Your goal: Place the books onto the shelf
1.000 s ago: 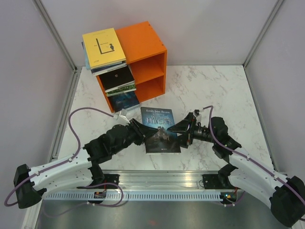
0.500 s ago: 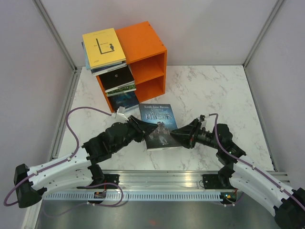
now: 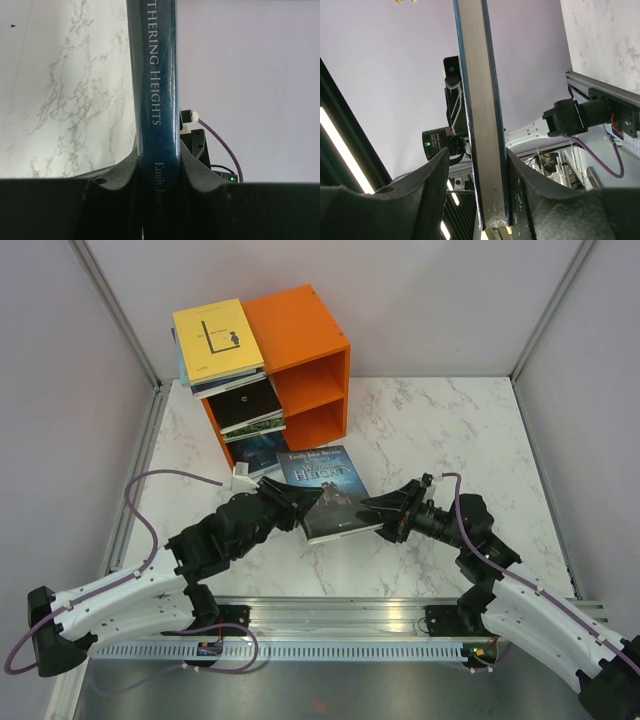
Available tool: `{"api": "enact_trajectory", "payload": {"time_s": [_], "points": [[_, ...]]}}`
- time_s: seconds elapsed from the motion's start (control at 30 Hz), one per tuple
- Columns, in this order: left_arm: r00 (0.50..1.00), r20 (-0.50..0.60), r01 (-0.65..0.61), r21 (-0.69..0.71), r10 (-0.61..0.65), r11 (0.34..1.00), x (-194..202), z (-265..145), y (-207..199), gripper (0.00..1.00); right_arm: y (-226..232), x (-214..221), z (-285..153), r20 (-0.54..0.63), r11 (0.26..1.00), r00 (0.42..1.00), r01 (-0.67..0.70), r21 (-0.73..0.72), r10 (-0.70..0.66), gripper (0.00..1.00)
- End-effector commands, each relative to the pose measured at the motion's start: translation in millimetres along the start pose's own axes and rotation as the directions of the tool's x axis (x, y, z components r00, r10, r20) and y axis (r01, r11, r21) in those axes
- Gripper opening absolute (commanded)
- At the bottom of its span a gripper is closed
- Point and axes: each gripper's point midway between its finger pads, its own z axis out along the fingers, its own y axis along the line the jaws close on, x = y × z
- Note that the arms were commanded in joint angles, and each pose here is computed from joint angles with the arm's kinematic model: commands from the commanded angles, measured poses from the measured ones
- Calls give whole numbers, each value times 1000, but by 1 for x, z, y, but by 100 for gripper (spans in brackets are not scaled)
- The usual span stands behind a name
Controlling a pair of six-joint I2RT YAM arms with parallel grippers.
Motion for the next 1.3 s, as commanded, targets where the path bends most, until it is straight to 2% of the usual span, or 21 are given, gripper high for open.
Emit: {"api": "enact_trajectory", "payload": {"time_s": [0.0,0.13,0.23,0.27,0.3,0.43,0.5,0.53,0.63,0.7,0.9,0.93,0.97,1.1,1.27], "points": [[987,129,-85,-98,97,992,-23,7,23,2,85,38,-12,-97,976,995,15,-218,-37,50],[988,116,-88,-107,101,990,-17,8,27,2,84,33,-9,-81,974,996,21,-226,-40,37],[989,105,-89,-117,102,989,-13,7,32,2,83,31,-6,-79,973,996,19,-230,-38,16],[990,102,-89,-122,102,988,-12,7,35,2,84,31,-6,-78,972,996,20,-233,-39,3],[990,98,-88,-127,101,988,-11,6,38,2,83,30,-5,-76,972,996,25,-232,-44,0],[992,60,-103,-125,111,987,-6,2,42,3,73,26,-3,-44,979,995,75,-192,-85,0],[990,30,-132,-129,137,983,-3,-2,47,14,57,21,-1,-18,986,993,113,-122,-116,0],[990,24,-136,-122,140,983,-4,-6,46,26,51,18,0,-12,988,993,117,-101,-119,0],[982,-8,-187,-158,188,970,-4,-15,55,40,29,12,3,-12,992,993,114,-50,-114,0],[975,-31,-222,-188,221,957,-6,-25,62,43,22,8,6,-7,992,992,126,-28,-126,0],[954,-77,-299,-183,290,937,-11,-50,66,64,18,-2,25,-4,983,983,185,22,-185,0],[947,-88,-320,-205,308,925,-13,-55,73,94,18,-2,27,-5,978,978,208,27,-208,0],[945,-89,-326,-203,315,923,-15,-59,72,100,17,-6,33,-3,976,977,213,41,-213,0],[930,-95,-368,-211,356,905,-26,-80,75,100,16,-15,50,-2,967,969,246,62,-246,0],[911,-96,-411,-203,400,888,-38,-102,67,100,36,-22,76,-4,970,970,244,6,-244,0]]}}
